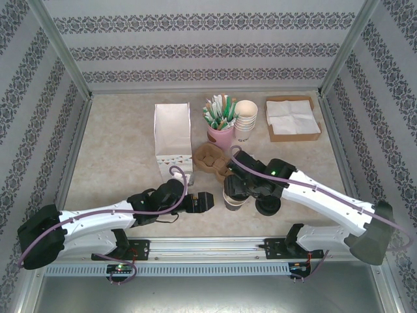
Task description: Pack the takeout coffee
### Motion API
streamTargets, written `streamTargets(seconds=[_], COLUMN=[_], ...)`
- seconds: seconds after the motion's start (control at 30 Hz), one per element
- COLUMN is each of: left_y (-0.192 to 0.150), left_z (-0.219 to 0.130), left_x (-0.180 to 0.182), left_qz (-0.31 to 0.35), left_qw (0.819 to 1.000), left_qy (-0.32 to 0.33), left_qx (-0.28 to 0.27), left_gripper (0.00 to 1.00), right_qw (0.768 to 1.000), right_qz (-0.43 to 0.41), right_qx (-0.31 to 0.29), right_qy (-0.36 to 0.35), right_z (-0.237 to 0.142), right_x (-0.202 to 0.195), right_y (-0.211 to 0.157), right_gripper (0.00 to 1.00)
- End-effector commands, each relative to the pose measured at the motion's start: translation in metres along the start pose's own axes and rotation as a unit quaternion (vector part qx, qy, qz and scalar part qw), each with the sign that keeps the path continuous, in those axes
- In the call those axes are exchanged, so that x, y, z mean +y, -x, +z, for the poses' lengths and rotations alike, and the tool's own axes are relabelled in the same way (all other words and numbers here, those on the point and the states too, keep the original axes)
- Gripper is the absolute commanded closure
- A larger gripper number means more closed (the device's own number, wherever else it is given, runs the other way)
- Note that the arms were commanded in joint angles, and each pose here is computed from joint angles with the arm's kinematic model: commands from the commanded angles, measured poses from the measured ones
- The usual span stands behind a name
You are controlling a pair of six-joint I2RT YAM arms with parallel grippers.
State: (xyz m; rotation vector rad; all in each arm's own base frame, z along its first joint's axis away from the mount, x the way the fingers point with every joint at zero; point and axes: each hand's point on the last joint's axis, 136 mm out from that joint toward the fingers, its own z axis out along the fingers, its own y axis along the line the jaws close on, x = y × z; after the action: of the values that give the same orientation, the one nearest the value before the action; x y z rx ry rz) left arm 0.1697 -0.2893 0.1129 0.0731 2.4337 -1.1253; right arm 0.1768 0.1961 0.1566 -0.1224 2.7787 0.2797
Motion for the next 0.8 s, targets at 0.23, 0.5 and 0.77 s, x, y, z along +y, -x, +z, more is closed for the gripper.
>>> streamTargets(seconds=[0.23,0.5,0.77], left_y=[0.004,0.005,0.003], left_z=[-0.001,-0.001,0.001], left_x=[-0.005,-0.005,-0.002], left_qz=[-0.005,-0.005,-0.006], left_qw=[1.0,1.0,1.0], left_qy=[-0.011,-0.01,-0.007], left_qx=[-0.019,-0.021,-0.019], left_gripper=[0.07,0.07,0.07], right_qw=[0.999,0.999,0.999], right_qz=[-0.009,-0.011,-0.009], right_qx=[0.03,0.041,0.043], right_qy=[-0.023,-0.024,-0.017], right_z=[0.017,0.022,0.022], right_x=[-0.002,0.0,0.003], right_y=[-0.014,-0.017,-0.019], right_gripper=[0.27,0.27,0.27])
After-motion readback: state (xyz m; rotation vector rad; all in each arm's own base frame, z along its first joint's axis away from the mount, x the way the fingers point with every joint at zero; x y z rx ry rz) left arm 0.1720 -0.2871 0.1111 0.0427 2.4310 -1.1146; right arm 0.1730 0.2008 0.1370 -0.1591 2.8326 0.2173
